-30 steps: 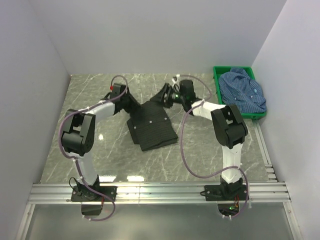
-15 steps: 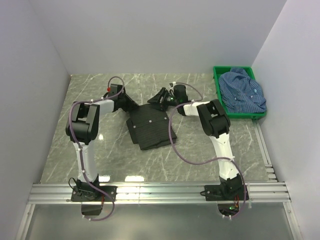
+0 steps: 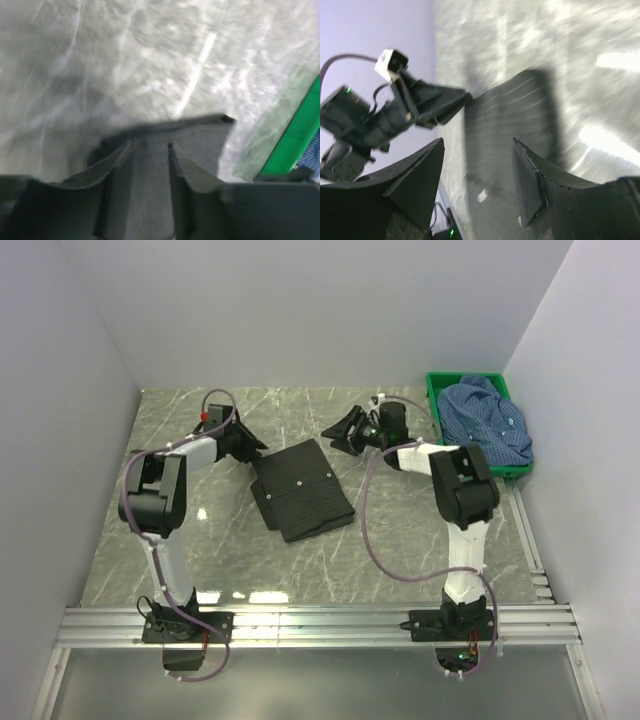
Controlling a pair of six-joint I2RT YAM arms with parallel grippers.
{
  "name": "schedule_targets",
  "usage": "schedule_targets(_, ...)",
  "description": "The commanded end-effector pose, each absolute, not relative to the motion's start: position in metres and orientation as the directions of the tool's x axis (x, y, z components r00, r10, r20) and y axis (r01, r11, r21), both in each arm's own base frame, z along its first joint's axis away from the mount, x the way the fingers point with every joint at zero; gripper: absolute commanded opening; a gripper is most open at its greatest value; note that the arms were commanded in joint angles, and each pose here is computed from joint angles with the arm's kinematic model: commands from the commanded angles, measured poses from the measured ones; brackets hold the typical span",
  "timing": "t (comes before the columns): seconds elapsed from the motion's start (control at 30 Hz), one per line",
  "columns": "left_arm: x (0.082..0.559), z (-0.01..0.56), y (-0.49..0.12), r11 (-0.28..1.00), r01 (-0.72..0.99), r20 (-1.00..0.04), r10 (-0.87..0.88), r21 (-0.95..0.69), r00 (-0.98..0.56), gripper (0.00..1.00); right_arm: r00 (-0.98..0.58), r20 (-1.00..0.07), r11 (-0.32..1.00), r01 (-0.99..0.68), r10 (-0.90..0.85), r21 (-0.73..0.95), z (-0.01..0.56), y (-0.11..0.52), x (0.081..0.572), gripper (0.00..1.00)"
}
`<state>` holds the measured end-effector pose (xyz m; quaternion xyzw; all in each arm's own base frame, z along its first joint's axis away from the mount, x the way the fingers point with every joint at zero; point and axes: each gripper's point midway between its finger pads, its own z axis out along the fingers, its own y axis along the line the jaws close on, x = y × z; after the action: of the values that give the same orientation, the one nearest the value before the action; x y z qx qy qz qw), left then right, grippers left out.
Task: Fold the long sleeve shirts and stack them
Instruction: Fold the shirt
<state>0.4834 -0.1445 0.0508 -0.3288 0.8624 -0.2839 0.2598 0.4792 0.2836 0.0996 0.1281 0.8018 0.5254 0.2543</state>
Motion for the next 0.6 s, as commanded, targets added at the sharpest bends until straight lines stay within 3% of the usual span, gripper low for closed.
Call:
schedule_targets(0.0,0.469,0.120,-0.145,0.628,-0.382,-0.343,-0.730,-0.678,-0.592,0.42,-0.839,-0.350,0.374,-0.193,0.416,0.907,0.154,0.288,0.441,0.64)
schedule_targets(0.1,0.438,0.142,-0.164,0.625,-0.357,-0.348,-0.726,-0.695,-0.594,0.50,-0.863,-0.327,0.322,-0.206,0.386,0.924,0.161,0.289,0.404,0.63)
schedule_targets(0.17,0.409,0.141,-0.189,0.644,-0.329,-0.339,-0.690,-0.690,-0.640,0.51,-0.881,-0.317,0.308,-0.210,0.352,0.928,0.157,0.295,0.377,0.62)
schedule_targets(0.37,0.329,0.095,-0.249,0.673,-0.285,-0.233,-0.570,-0.683,-0.788,0.46,-0.909,-0.274,0.344,-0.160,0.315,0.925,0.114,0.291,0.330,0.60)
schedule_targets(0.57,0.297,0.048,-0.240,0.725,-0.349,-0.191,-0.548,-0.594,-0.814,0.43,-0.916,-0.246,0.445,-0.085,0.317,0.891,0.069,0.268,0.307,0.59)
